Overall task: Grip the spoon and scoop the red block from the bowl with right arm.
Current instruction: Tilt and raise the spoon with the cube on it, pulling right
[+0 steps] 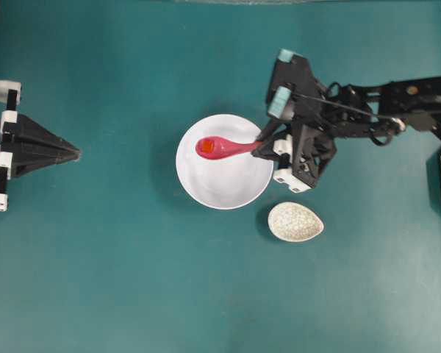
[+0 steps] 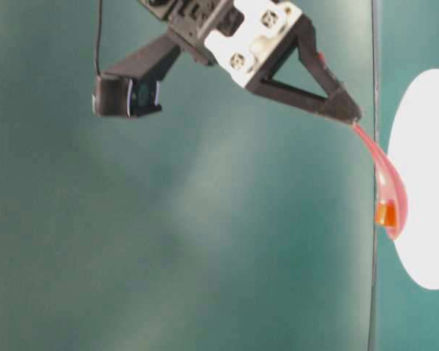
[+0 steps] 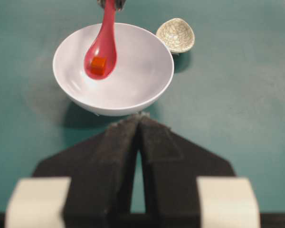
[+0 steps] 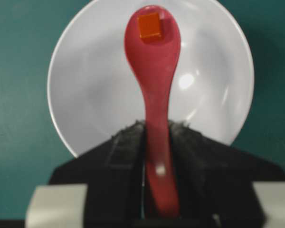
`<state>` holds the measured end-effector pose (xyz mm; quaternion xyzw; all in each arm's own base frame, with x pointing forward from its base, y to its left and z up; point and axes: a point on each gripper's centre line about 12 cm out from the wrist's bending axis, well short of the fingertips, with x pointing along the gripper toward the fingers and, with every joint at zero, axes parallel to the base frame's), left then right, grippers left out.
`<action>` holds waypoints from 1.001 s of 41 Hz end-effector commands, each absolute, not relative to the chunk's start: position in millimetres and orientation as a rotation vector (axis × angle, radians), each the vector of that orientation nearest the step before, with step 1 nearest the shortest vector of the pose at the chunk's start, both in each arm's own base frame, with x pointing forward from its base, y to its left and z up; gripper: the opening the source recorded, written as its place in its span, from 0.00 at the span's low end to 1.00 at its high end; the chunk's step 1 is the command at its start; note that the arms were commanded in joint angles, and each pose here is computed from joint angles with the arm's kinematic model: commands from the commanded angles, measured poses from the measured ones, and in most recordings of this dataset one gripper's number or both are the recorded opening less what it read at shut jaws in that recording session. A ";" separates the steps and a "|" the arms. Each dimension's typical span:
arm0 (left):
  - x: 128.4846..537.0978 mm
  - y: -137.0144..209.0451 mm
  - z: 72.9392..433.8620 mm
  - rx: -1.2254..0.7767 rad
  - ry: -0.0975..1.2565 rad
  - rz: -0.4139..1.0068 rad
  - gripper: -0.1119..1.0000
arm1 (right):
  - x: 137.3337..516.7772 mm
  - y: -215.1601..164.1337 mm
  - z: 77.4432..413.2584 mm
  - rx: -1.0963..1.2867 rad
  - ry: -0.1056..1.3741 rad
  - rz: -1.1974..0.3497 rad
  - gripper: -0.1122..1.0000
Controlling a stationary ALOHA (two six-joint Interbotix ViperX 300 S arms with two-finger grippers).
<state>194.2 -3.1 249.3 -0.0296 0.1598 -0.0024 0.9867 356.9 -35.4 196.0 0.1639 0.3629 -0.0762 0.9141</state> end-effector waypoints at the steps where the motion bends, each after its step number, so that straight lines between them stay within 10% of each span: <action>1: 196.2 -1.9 255.0 -0.058 0.304 0.000 0.10 | 353.3 -33.6 208.7 0.329 0.685 -0.153 0.31; 41: 196.4 -1.9 258.2 -0.062 0.290 0.000 0.10 | 330.1 -25.4 185.6 0.302 0.606 -0.167 0.31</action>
